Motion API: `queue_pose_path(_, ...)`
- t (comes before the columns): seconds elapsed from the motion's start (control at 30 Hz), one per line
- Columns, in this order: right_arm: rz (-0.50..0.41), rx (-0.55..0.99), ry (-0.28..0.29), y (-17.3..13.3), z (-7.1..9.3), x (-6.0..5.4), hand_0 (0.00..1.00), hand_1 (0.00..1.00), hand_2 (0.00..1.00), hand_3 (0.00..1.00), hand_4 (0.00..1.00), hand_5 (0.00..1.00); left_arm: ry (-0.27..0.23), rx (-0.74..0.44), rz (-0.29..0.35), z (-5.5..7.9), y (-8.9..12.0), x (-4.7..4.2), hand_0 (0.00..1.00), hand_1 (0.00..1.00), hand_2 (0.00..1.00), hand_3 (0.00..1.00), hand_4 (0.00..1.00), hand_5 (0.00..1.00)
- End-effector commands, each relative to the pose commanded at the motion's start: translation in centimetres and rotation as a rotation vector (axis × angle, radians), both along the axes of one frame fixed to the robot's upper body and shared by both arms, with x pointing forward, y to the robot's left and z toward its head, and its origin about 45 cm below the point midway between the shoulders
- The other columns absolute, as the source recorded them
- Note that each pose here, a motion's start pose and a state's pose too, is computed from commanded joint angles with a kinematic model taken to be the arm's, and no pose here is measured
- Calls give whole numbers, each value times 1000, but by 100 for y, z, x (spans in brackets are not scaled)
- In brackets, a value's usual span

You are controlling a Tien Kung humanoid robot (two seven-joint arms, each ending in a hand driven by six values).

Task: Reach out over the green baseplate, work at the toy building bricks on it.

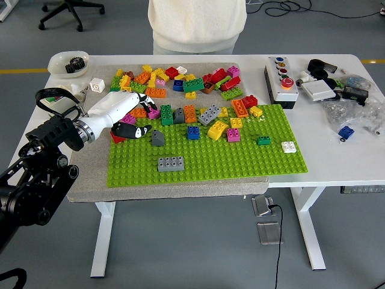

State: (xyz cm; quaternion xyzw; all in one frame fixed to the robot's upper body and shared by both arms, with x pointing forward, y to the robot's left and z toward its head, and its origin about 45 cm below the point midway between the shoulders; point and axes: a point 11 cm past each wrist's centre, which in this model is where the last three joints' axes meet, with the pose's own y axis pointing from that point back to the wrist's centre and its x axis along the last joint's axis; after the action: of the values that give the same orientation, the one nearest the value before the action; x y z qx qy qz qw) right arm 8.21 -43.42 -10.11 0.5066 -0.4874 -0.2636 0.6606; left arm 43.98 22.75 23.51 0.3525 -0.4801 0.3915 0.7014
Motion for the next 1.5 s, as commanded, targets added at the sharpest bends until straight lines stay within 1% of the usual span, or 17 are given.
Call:
queue_pose_path(0.07, 1, 0, -1, 0, 1, 4, 729, 608, 617, 524, 717, 522, 14, 3, -2, -51, -20, 1, 810, 778, 672, 778, 791, 155)
queue_pose_path(0.1, 0, 0, -1, 0, 1, 5, 729, 608, 617, 524, 717, 522, 18, 4, -2, -68, -26, 2, 818, 785, 700, 802, 810, 169)
queue_pose_path(0.27, 0, 0, -2, -3, 3, 8, 729, 608, 617, 524, 717, 522, 39, 6, 1, -142, -50, 23, 818, 785, 700, 802, 810, 169)
queue_pose_path(0.3, 1, 0, -2, -3, 3, 9, 729, 608, 618, 524, 718, 523, 42, 5, 2, -152, -53, 27, 824, 792, 730, 820, 824, 172)
queue_pose_path(0.53, 1, 0, -2, 0, 2, 13, 729, 608, 618, 524, 718, 523, 62, 9, 9, -233, -64, 51, 826, 793, 736, 819, 821, 171)
queue_pose_path(1.13, 11, 1, 4, 9, -2, 5, 730, 608, 617, 523, 718, 523, 79, 43, 2, -387, -118, 99, 826, 788, 723, 810, 810, 166)
queue_pose_path(1.5, 15, 2, 6, 15, -5, 4, 730, 608, 617, 523, 718, 524, 73, 66, 11, -423, -89, 149, 829, 788, 723, 795, 806, 167)
